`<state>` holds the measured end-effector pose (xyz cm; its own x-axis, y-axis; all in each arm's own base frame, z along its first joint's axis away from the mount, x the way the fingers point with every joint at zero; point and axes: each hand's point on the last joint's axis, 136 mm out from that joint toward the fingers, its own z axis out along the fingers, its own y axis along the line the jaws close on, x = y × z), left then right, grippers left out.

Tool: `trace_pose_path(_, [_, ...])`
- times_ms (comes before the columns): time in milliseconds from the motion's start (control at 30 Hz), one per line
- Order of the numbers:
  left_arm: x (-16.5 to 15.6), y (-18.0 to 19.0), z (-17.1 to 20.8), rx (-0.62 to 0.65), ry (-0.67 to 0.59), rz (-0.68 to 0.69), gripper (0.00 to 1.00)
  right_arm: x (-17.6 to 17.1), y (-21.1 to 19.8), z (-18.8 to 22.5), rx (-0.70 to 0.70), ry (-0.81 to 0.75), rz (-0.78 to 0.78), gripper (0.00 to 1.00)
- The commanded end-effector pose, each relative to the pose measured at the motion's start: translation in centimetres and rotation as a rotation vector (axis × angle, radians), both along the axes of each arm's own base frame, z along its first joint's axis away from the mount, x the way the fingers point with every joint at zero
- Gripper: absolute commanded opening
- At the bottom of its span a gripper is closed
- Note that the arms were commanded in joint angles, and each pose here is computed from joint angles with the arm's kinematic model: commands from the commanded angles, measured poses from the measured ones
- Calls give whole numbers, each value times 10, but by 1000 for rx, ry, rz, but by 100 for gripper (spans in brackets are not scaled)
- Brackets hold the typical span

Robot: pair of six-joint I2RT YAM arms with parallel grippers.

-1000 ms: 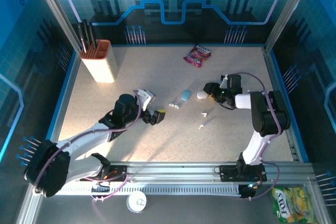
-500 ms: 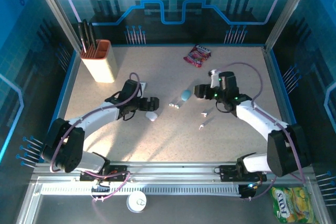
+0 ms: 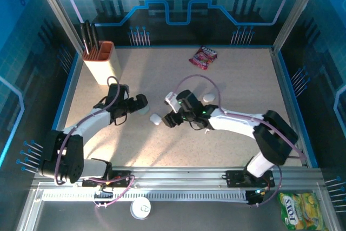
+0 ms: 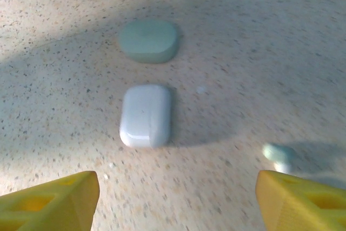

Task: Insert the wireless bluetooth earbuds into the charging case

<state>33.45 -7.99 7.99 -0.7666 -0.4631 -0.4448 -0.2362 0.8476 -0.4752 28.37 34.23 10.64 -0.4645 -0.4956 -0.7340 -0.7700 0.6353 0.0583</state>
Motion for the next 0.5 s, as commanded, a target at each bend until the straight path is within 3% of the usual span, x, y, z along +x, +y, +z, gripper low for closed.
trace_pose_path(0, [0,5,10,-48,-33,41,99,2,27,-7,-65,-51,45,77])
trace_pose_path(167, [-4,8,6,-53,-27,39,99,1,53,-34,-120,-18,90,77])
trace_pose_path(467, [-4,4,7,-70,-30,13,99,9,58,-77,-210,44,92,78])
